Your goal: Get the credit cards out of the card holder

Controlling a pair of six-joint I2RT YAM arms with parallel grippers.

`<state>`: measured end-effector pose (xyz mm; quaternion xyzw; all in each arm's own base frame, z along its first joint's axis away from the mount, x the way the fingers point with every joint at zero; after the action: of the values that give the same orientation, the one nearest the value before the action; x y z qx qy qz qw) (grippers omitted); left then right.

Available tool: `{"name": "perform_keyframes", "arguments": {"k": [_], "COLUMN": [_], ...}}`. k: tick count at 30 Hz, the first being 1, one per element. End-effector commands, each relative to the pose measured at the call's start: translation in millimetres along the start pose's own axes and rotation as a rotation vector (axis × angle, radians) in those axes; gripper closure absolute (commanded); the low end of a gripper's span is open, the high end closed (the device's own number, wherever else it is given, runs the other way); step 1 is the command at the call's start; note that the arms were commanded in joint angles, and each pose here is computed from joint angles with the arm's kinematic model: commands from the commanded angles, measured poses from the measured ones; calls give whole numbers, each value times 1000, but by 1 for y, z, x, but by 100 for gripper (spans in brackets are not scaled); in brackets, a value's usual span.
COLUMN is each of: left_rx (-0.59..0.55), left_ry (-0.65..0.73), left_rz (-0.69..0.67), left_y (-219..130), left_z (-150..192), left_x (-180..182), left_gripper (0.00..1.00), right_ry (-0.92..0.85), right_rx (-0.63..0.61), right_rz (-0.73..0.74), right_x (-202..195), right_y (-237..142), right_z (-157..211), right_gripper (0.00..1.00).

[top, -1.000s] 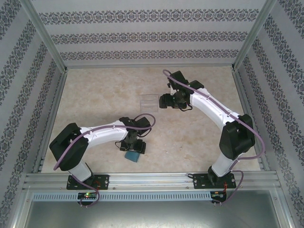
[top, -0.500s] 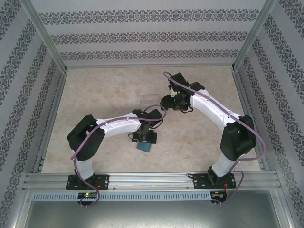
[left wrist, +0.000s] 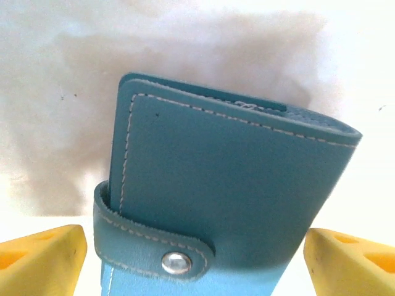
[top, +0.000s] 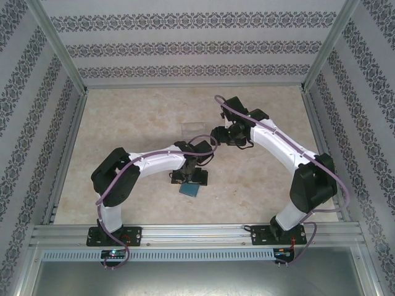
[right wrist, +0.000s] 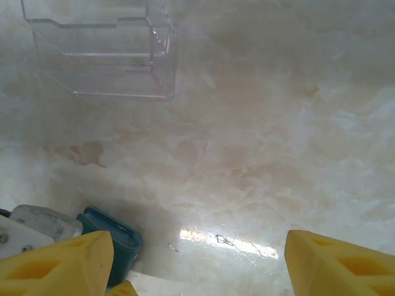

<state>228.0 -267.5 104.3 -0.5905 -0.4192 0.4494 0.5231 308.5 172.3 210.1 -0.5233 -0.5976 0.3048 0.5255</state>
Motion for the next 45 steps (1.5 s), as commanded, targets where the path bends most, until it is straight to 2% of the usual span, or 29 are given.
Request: {"name": "perform_keyframes", "arguments": {"k": [1,6,9,14,21,28,30,32,35,40,45], "left_rx": [-54,-58,-21,18,59,90,87,87,86,40,-17], "left_ry": [2,42,76,106,129,142,141,138,128,95,34], "left_rz": [-5,-6,11,11,-29,-76,-74,-68,-59,0,124], "left_y": [-25,-37,-37,-29,-10,5,6,7,6,-2,-15], "left_z": [-2,3,6,8,5,5,5,4,4,1,-1], "left_x": [5,9,6,5,7,11,10,10,9,10,11], "left_gripper": [11,25,37,51,60,63,68,79,83,89,91], "right_ry": [14,44,57,77,110,132,143,154,177,212,244], "right_rx": [-2,17,21,35,66,117,137,154,170,208,250], "right_rz": [-9,-53,-60,-58,-79,-98,-110,-124,-143,-186,-265], "right_x": [-4,-7,-10,-17,-22,-21,-21,-21,-22,-20,-11], "right_y": [-7,-4,-4,0,6,20,25,29,36,50,63], "right_z": [10,23,29,38,56,79,87,94,103,114,119], "right_gripper": [27,27,28,28,30,32,32,33,34,35,36]}}
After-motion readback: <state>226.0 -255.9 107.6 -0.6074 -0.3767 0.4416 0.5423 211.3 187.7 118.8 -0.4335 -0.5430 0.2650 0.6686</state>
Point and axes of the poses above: each hand's point on the last joint's axis, 136 mm out from that joint toward the fingers, its own y axis out along the fingers, its own x axis along the line the jaws close on, z = x × y, the point moved 7 cm from there along -y, back along the fingers, and after that the axes turned 12 degrees about y, right-handed, at the moved point
